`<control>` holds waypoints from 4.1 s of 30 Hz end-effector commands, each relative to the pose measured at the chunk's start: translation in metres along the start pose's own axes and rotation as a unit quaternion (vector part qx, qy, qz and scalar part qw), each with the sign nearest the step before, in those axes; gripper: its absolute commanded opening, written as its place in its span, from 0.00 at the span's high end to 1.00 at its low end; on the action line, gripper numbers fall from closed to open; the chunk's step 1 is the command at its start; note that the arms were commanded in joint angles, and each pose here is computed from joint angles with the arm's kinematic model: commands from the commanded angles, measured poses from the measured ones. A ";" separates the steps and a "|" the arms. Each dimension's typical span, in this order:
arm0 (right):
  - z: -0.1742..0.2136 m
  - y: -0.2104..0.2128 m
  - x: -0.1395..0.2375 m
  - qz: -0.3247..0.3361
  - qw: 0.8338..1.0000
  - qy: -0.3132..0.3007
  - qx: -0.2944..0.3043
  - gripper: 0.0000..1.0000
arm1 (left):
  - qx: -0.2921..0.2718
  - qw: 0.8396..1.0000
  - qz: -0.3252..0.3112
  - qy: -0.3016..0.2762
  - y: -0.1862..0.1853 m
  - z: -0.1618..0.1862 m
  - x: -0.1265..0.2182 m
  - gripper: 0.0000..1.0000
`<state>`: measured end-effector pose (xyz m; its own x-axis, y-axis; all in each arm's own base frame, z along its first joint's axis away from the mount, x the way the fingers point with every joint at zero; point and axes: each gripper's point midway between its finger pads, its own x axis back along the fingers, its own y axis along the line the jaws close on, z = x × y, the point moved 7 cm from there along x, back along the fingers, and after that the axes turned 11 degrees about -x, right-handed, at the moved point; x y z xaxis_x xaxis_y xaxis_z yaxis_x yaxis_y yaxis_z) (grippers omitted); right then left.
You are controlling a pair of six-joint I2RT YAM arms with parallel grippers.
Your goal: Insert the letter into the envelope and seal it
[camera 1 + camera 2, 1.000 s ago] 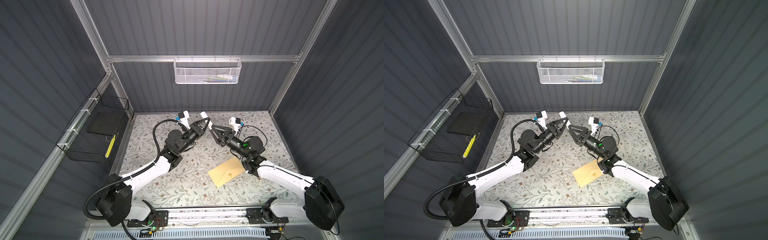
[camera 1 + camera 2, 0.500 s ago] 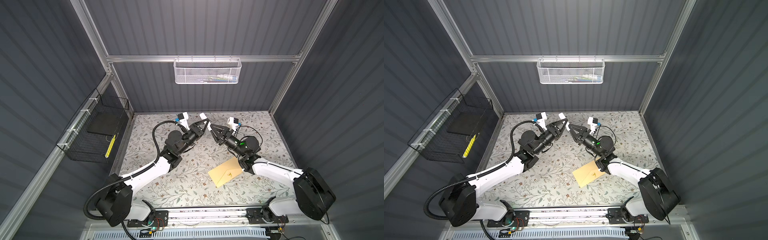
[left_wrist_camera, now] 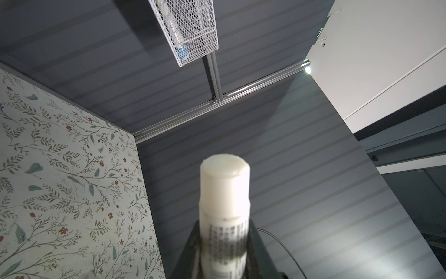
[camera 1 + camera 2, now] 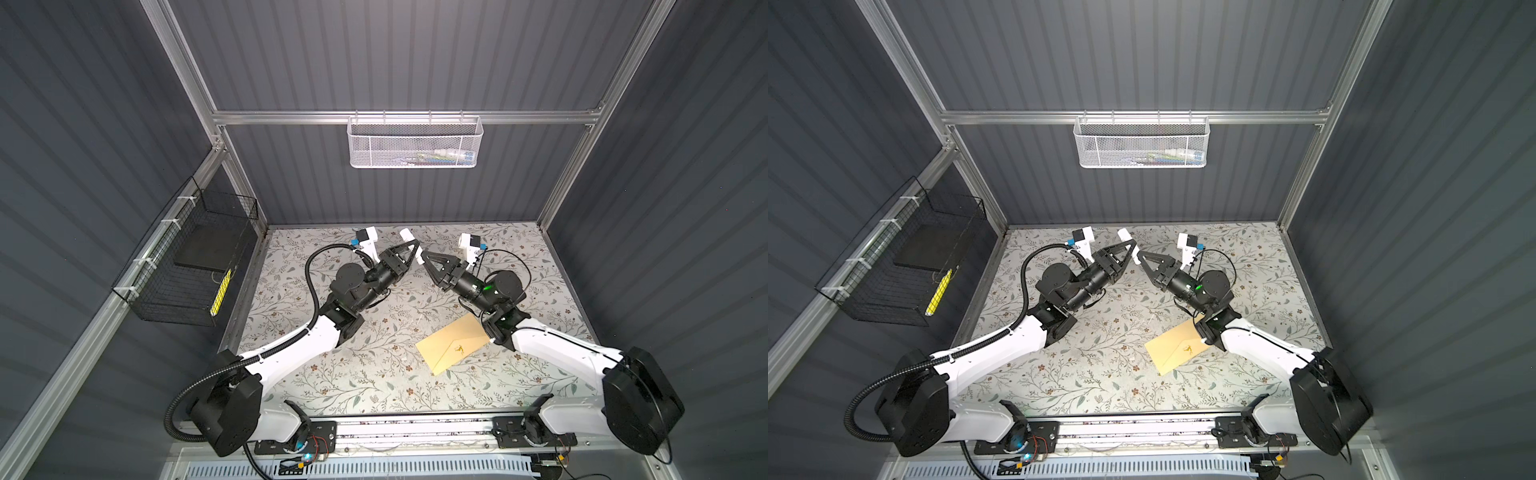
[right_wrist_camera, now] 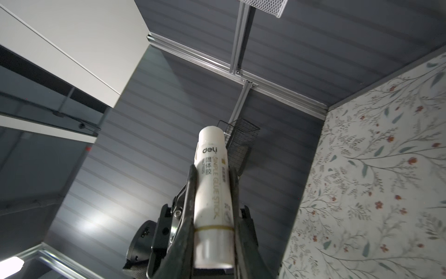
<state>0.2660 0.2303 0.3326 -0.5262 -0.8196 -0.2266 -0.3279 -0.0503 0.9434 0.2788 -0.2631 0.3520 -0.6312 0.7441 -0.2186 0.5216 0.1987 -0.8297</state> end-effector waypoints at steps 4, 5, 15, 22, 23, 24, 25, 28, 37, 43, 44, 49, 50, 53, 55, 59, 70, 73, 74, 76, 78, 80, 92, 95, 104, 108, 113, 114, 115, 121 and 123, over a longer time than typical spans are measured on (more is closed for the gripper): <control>0.029 -0.018 0.002 0.226 0.942 0.050 0.241 0.78 | -0.013 1.000 0.004 -0.002 -0.013 -0.008 -0.002 1.00; 0.032 -0.020 0.001 0.253 0.925 0.047 0.278 0.77 | -0.013 1.000 0.005 -0.002 -0.014 -0.008 -0.002 1.00; 0.039 -0.022 -0.002 0.320 0.825 -0.001 0.466 0.64 | -0.010 1.000 0.005 -0.001 -0.015 -0.008 0.000 1.00; 0.031 0.004 0.031 0.241 0.896 -0.066 0.368 0.13 | -0.013 1.000 0.005 -0.008 -0.012 -0.008 0.002 1.00; 0.029 0.005 0.036 0.228 0.910 -0.067 0.339 0.11 | -0.013 1.000 0.006 -0.010 -0.012 -0.008 0.003 1.00; 0.026 0.009 0.042 0.204 0.928 -0.067 0.303 0.10 | -0.012 1.000 0.011 -0.015 -0.012 -0.009 0.003 1.00; 0.023 0.012 0.046 0.181 0.945 -0.067 0.265 0.08 | -0.013 1.000 0.014 -0.016 -0.012 -0.008 0.004 1.00; 0.009 0.018 0.052 0.118 0.980 -0.058 0.146 0.06 | -0.015 0.999 0.025 -0.021 -0.014 -0.009 0.003 1.00; -0.001 0.023 0.006 -0.102 0.991 0.036 -0.075 0.20 | -0.016 0.998 0.048 -0.032 -0.014 -0.009 0.000 1.00; -0.003 0.011 0.001 -0.141 0.984 0.029 -0.101 0.25 | -0.005 0.999 0.041 -0.034 -0.008 -0.007 0.001 1.00; -0.003 0.011 0.001 -0.143 0.984 0.028 -0.101 0.26 | -0.003 0.999 0.041 -0.035 -0.007 -0.007 0.001 1.00; -0.001 0.006 0.000 -0.139 0.984 0.032 -0.103 0.33 | -0.007 0.999 0.035 -0.036 -0.006 -0.007 0.002 1.00; -0.002 0.007 0.000 -0.139 0.984 0.031 -0.103 0.34 | -0.007 0.999 0.036 -0.038 -0.007 -0.008 0.002 1.00; -0.001 0.005 -0.001 -0.136 0.985 0.034 -0.105 0.38 | -0.009 0.999 0.034 -0.036 -0.007 -0.007 0.002 1.00; 0.001 0.003 -0.002 -0.134 0.985 0.037 -0.106 0.38 | -0.007 0.999 0.031 -0.036 -0.005 -0.007 0.003 1.00; 0.004 0.002 -0.006 -0.134 0.984 0.045 -0.108 0.44 | -0.009 0.999 0.032 -0.037 -0.005 -0.007 0.003 1.00; 0.011 0.002 -0.010 -0.132 0.984 0.057 -0.108 0.60 | -0.011 0.999 0.029 -0.038 -0.006 -0.007 0.005 1.00; 0.011 0.002 -0.011 -0.130 0.984 0.059 -0.108 0.67 | -0.012 0.999 0.027 -0.037 -0.005 -0.007 0.004 1.00; 0.012 0.001 -0.011 -0.129 0.984 0.060 -0.108 0.69 | -0.012 0.999 0.026 -0.036 -0.005 -0.007 0.004 1.00; 0.012 0.001 -0.012 -0.125 0.985 0.061 -0.103 0.71 | -0.012 0.999 0.027 -0.034 -0.005 -0.007 0.003 1.00; 0.012 -0.001 -0.013 -0.113 0.987 0.062 -0.095 0.73 | -0.012 0.999 0.028 -0.030 -0.005 -0.006 0.001 1.00; 0.013 -0.002 -0.012 -0.095 0.990 0.062 -0.082 0.74 | -0.013 0.999 0.026 -0.025 -0.005 -0.005 0.001 1.00; 0.037 -0.017 0.004 0.301 0.892 0.035 0.334 0.69 | -0.038 0.998 -0.013 0.040 -0.011 -0.001 -0.004 1.00; 0.041 -0.020 0.000 0.326 0.851 0.017 0.411 0.66 | -0.037 0.998 -0.014 0.047 -0.010 0.000 -0.005 1.00; 0.037 0.005 0.011 0.291 0.847 -0.053 0.442 0.28 | -0.041 0.998 -0.020 0.040 -0.010 -0.001 -0.001 1.00; 0.042 0.019 0.039 0.242 0.889 -0.056 0.386 0.06 | -0.041 0.999 -0.013 0.025 -0.010 -0.003 0.000 1.00; 0.029 0.026 0.060 0.167 0.958 -0.059 0.227 0.01 | -0.044 0.999 0.013 -0.002 -0.014 -0.007 0.003 1.00; 0.022 0.028 0.062 0.145 0.970 -0.060 0.188 0.01 | -0.044 0.999 0.021 -0.008 -0.015 -0.008 0.003 1.00; 0.018 0.031 0.061 0.123 0.979 -0.057 0.151 0.01 | -0.045 0.998 0.029 -0.012 -0.017 -0.009 0.004 1.00; 0.009 0.049 0.038 -0.023 1.000 -0.009 0.014 0.01 | -0.048 0.997 0.060 -0.027 -0.024 -0.012 0.003 1.00; 0.008 0.051 0.028 -0.062 0.998 0.007 -0.019 0.01 | -0.045 0.996 0.071 -0.030 -0.026 -0.013 0.002 1.00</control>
<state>0.2389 0.1986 0.3457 -0.6479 -0.7468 -0.1501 -0.3477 0.1146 0.9306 0.2751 -0.2603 0.3647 -0.6080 0.7471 -0.2689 0.5950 0.2044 -0.7773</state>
